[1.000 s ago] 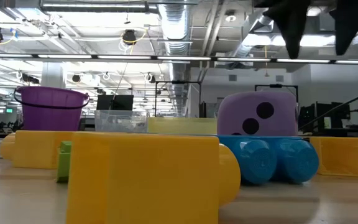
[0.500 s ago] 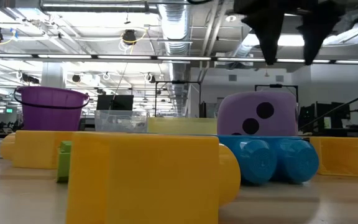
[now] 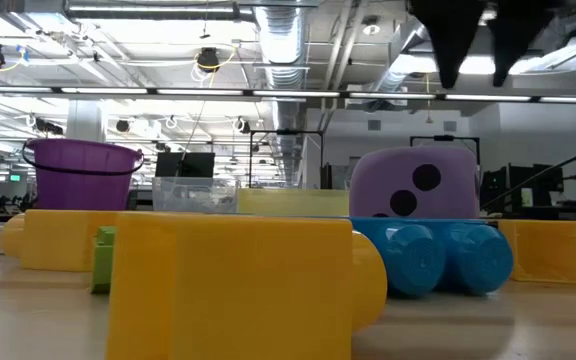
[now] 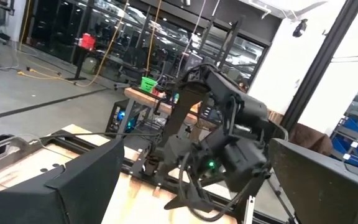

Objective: Pick & Place Toys
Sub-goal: Put the violet dice into the transparent bin

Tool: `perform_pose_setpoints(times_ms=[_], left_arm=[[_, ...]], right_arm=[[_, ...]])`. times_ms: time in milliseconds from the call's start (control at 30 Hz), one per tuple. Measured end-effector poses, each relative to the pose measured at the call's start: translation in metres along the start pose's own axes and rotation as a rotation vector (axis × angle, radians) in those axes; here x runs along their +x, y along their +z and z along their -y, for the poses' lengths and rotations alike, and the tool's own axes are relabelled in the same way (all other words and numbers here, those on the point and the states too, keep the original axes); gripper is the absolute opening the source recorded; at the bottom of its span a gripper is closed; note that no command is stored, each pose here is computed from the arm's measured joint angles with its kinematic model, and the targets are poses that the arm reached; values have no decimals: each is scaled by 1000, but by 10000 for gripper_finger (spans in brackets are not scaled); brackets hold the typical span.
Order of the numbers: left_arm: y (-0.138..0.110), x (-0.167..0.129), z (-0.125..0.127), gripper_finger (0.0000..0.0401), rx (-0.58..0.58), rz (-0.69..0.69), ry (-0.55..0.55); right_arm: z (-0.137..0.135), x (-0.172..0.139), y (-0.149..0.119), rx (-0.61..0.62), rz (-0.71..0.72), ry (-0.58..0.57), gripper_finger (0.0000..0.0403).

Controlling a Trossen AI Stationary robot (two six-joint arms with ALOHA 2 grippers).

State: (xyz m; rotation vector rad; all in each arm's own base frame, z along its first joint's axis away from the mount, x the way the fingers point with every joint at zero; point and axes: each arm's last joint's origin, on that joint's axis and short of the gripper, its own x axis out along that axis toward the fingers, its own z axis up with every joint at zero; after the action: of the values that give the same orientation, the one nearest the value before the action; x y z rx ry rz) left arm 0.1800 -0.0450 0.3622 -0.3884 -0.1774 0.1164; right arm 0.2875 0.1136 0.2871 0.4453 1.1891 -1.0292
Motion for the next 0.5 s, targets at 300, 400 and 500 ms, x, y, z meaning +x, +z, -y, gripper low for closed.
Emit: perform_pose_setpoints(times_ms=[300, 400, 500], left_arm=[[0, 0, 0, 398, -22, 2, 6], [0, 0, 0, 398, -22, 2, 6], [0, 0, 0, 398, -22, 2, 6]], right_arm=[[-2, -1, 2, -89, 100, -15, 400], [-2, 0, 3, -89, 93, -15, 400], [-3, 0, 5, -75, 76, -2, 400]])
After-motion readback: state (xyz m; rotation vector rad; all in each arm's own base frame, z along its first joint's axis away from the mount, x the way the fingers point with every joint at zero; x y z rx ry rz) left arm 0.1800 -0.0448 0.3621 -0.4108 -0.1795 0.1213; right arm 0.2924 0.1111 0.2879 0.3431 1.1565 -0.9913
